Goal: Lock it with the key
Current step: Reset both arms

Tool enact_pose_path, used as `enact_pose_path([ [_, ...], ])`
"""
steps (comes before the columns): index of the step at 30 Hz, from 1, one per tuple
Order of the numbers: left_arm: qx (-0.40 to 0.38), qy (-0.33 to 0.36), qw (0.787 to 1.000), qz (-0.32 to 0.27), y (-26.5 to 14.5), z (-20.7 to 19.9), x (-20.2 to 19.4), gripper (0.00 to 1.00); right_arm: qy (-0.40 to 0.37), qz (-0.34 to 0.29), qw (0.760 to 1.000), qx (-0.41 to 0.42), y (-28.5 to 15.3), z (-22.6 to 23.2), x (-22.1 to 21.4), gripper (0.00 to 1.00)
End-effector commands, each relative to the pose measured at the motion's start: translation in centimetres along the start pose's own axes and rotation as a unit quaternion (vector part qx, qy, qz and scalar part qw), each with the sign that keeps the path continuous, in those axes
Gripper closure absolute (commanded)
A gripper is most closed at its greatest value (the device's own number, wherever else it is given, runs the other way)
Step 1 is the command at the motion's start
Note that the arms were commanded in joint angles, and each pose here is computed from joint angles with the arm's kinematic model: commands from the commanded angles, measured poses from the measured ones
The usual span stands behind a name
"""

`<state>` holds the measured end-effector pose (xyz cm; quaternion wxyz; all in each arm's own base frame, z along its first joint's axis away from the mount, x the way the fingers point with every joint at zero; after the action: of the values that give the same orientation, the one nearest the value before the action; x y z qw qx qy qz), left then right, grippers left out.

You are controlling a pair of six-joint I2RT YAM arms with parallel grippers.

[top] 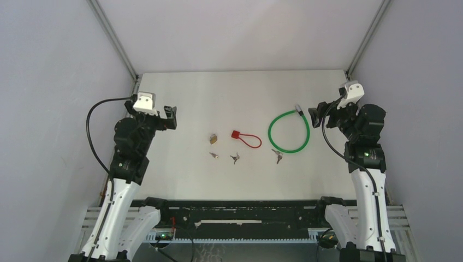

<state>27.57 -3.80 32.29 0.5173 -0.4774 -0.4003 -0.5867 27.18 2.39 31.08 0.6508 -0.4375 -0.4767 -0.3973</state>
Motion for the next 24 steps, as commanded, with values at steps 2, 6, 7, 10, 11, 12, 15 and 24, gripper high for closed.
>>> enact_pose_path([
  [2, 0.001, -0.006, 1.0, -0.027, -1.0, 0.3, 1.8, 0.0, -0.018, -0.02, 1.0, 0.004, -0.5, 0.1, 1.1, 0.0],
  [6, 0.013, -0.002, 1.0, -0.024, -1.4, 0.7, 1.7, 0.0, -0.018, -0.023, 1.0, 0.009, -0.8, 0.3, 1.2, 0.0],
  [7, 0.018, -0.002, 1.0, -0.024, -1.4, 0.8, 1.6, 0.0, -0.017, -0.024, 1.0, 0.009, -0.9, 0.3, 1.2, 0.0],
  [10, 0.026, -0.001, 0.999, -0.025, -1.7, 1.0, 1.4, 0.0, -0.015, -0.024, 1.0, 0.007, -0.9, 0.2, 1.2, 0.0],
  [11, 0.028, -0.001, 0.999, -0.026, -1.8, 1.1, 1.5, 0.0, -0.015, -0.025, 1.0, 0.009, -0.9, 0.3, 1.2, 0.0],
  [12, 0.029, -0.001, 0.999, -0.027, -1.9, 1.1, 1.6, 0.0, -0.014, -0.025, 1.0, 0.01, -0.9, 0.3, 1.2, 0.0],
  [15, 0.031, 0.0, 0.999, -0.027, -1.9, 1.2, 1.8, 0.0, -0.01, -0.023, 1.0, 0.012, -0.9, 0.3, 1.1, 0.0],
  [24, 0.023, 0.0, 1.0, -0.014, -1.5, 1.0, 1.3, 0.0, -0.01, -0.027, 1.0, 0.012, -1.1, 0.5, 1.2, 0.0],
])
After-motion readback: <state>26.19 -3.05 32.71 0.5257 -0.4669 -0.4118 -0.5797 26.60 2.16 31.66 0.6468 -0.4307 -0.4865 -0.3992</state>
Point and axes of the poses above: each gripper's point midway between its finger pads, its own y axis out along the fingers, its own z axis along the line the jaws close on, x = y × z, the point moved 3 cm from there along -y, back along the fingers, and after that the axes turned 9 degrees about y, right-handed, at the moved point
